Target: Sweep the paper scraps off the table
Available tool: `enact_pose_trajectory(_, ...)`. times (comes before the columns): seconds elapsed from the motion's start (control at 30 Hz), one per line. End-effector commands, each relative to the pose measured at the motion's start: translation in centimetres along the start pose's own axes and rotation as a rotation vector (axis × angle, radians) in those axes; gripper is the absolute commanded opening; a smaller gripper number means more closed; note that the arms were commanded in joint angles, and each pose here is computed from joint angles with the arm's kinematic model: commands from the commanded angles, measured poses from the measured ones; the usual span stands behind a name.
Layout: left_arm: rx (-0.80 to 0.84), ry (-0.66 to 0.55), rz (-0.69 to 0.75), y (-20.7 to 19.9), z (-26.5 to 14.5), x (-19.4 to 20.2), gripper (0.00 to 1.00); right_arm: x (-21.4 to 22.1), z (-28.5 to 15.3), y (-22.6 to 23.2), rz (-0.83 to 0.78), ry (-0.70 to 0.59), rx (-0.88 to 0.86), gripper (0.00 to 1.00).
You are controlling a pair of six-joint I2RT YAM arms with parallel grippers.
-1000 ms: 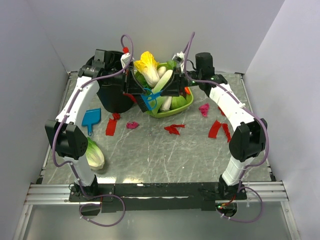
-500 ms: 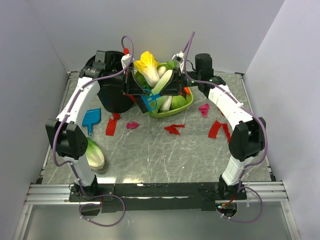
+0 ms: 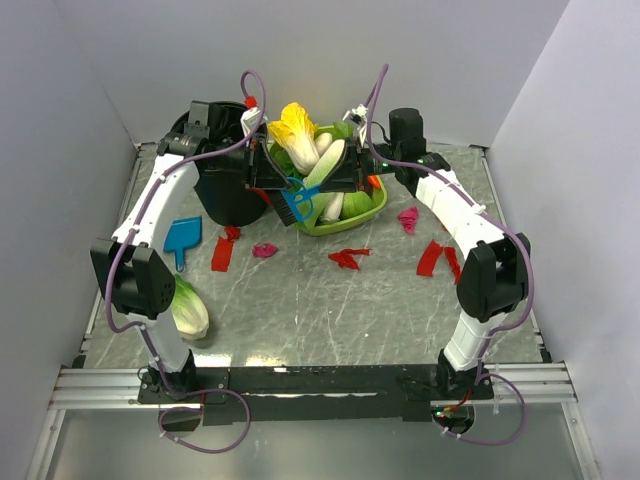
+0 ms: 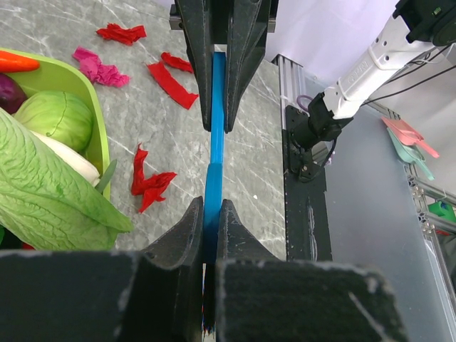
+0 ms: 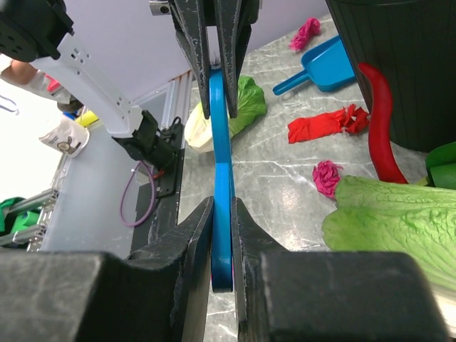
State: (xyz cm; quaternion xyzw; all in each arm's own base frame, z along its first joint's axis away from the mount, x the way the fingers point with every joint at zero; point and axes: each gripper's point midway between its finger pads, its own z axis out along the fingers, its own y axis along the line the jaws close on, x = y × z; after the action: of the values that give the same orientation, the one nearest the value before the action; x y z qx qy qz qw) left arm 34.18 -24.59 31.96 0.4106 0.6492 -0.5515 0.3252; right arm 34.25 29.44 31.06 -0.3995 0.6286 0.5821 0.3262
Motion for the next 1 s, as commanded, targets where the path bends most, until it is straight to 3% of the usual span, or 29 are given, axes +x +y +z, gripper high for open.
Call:
enact_pose_trajectory(0.0, 0.033, -0.023, 0.036, -0.66, -0.15, -0.85, 0.01, -0.71, 0.25, 0.75, -0.042, -0.004, -0.035, 0.22)
enact_pose_trajectory(0.97, 0.036, -0.02, -0.005, -0.02, 0.09, -0.33, 0.01, -0.96, 0.5, 0.66, -0.059, -0.017, -0.033, 0.21)
